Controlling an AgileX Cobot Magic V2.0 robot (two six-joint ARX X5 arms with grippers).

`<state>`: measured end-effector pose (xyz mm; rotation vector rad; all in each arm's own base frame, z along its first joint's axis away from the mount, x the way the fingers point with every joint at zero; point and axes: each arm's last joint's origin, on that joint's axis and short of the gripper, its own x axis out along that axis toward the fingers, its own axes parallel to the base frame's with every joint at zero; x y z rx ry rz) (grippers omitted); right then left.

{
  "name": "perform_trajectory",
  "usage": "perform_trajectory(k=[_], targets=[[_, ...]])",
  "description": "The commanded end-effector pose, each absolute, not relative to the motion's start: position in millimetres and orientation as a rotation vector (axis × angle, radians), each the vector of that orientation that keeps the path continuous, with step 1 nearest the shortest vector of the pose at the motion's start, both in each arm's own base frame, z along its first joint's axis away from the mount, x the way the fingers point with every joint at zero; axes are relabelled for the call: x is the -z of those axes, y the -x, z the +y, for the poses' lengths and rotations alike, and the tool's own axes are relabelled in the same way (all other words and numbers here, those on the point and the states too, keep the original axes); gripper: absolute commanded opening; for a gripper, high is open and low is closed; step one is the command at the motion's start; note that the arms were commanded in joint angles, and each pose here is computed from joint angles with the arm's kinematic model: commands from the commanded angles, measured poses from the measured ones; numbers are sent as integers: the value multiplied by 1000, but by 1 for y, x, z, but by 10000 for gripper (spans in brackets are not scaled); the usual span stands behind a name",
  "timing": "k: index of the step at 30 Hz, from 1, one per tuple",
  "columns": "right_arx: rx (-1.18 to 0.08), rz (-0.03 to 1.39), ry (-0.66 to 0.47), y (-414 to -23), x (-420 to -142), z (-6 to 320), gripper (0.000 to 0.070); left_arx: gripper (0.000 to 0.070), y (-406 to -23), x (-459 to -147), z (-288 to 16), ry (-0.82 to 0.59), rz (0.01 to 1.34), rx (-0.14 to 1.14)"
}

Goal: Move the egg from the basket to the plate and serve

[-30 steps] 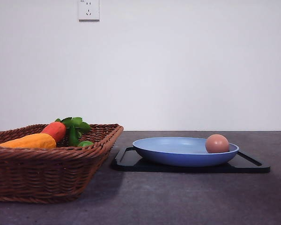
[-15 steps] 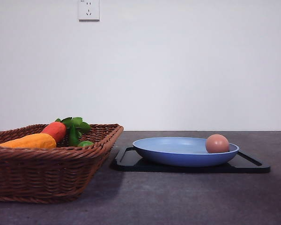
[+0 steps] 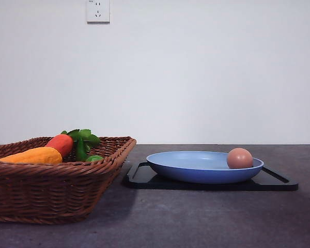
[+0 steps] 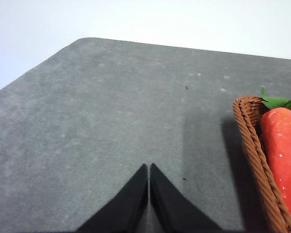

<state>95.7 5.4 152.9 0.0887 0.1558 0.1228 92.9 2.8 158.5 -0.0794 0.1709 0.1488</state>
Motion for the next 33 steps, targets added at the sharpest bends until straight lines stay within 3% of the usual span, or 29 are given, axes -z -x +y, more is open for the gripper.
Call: perform_trajectory(k=[1, 33], targets=[[-120, 157, -98, -96, -151, 5, 0, 0, -94, -149, 3, 78, 208, -156], [-120, 157, -98, -96, -151, 5, 0, 0, -94, -149, 3, 78, 208, -156]])
